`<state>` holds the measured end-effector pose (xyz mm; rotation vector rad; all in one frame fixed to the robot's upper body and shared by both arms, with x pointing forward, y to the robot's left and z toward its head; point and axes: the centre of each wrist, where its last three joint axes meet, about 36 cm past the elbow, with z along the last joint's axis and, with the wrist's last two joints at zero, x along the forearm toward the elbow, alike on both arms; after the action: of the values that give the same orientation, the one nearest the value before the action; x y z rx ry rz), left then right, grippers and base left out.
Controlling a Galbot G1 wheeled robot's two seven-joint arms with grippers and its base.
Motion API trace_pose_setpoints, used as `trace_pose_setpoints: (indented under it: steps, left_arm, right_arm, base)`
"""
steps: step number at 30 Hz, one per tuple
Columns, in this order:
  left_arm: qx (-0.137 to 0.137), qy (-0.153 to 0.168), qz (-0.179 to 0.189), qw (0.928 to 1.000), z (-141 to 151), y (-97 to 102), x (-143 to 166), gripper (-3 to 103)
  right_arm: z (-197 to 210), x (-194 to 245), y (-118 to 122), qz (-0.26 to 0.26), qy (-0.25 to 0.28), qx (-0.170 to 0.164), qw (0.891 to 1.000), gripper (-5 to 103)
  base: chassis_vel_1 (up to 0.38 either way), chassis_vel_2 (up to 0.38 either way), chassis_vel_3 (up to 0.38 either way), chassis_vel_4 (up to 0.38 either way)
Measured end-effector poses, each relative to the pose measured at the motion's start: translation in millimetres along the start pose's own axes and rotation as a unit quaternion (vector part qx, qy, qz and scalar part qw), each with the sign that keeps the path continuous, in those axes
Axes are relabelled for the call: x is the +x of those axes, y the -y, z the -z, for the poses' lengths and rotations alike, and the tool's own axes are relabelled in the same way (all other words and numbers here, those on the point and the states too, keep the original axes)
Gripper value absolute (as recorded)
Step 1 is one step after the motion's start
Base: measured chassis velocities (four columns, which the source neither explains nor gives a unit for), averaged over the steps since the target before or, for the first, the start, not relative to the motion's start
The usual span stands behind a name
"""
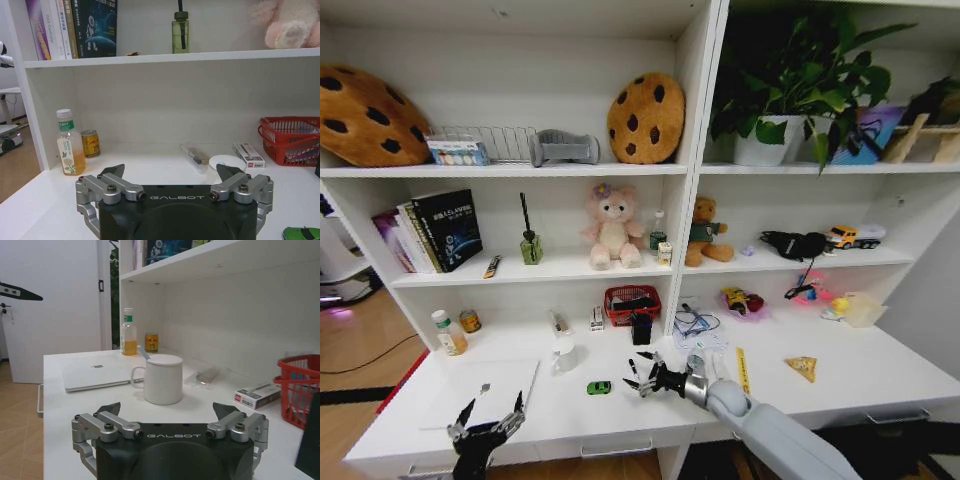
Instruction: Organize the objects on the table.
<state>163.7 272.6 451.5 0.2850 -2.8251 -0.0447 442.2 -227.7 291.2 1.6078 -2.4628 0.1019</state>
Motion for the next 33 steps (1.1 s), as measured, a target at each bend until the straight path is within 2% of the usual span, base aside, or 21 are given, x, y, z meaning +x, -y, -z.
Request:
trace_pose_setpoints:
  steps: [8, 13, 33]
  left_arm:
    - [0.005, 0.003, 0.006, 1.0, 0.7, -3.1, -1.3, 100]
    - [0.013, 0.003, 0.011, 0.9999, -0.2, -2.2, -2.9, 100]
    - [0.029, 0.008, 0.016, 0.9994, 1.7, -2.0, -4.7, 100]
  right_arm:
    - [-1.5, -32.7, 13.5, 0.063, -0.006, 0.027, 0.998, 100]
    - [-12.7, -47.8, 22.5, 0.099, -0.034, 0.042, 0.994, 100]
    - [-27.9, -95.6, 28.8, 0.126, -0.064, 0.055, 0.988, 100]
  base:
    - [0.0, 0.0, 0.0, 0.0]
    - [0.0, 0.0, 0.0, 0.0]
    - [0.0, 0.0, 0.0, 0.0]
